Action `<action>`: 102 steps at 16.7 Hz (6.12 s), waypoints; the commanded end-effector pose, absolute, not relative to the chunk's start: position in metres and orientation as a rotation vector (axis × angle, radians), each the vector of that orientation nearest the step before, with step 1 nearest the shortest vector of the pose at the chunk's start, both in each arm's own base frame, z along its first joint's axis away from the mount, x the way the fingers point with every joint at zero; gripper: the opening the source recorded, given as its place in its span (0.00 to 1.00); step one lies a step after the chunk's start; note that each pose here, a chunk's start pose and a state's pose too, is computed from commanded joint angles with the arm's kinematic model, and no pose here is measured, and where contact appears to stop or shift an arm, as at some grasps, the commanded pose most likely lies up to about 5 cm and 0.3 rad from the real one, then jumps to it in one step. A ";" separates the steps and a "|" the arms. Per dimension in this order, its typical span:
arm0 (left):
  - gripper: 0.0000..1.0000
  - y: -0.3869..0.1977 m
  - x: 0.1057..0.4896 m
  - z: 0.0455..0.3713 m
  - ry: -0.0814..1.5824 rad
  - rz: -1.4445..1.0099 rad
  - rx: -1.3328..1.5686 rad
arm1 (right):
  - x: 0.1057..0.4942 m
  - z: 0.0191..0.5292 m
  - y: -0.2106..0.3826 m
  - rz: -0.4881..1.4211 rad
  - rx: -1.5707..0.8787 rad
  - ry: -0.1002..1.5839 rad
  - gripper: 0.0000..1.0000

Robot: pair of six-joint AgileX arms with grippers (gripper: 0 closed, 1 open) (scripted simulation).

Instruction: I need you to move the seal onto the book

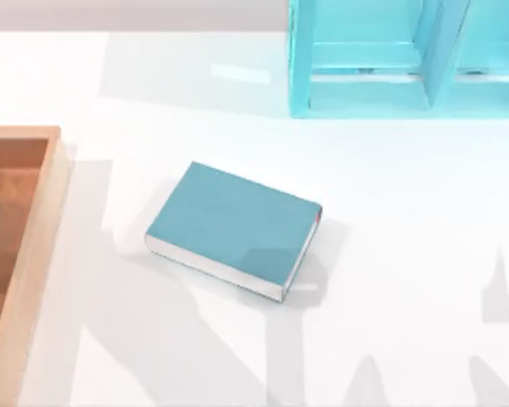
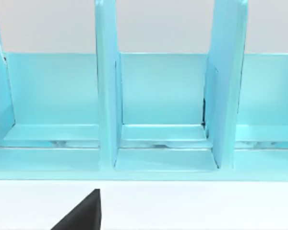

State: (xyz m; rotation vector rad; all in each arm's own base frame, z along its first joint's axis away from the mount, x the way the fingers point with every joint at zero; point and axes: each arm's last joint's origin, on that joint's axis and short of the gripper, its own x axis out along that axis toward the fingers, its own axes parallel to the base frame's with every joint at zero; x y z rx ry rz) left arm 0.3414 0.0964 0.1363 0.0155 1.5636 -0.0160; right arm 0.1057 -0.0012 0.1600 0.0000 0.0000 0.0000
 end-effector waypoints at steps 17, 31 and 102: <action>0.10 0.096 0.341 0.131 1.566 -0.017 0.015 | 0.106 0.160 -0.001 0.000 0.000 0.000 1.00; 0.00 0.086 0.357 0.156 1.480 0.024 0.050 | 0.106 0.160 -0.001 0.000 0.000 0.000 1.00; 1.00 -0.250 0.371 0.228 1.567 -0.018 0.012 | 0.106 0.160 -0.001 0.000 0.000 0.000 1.00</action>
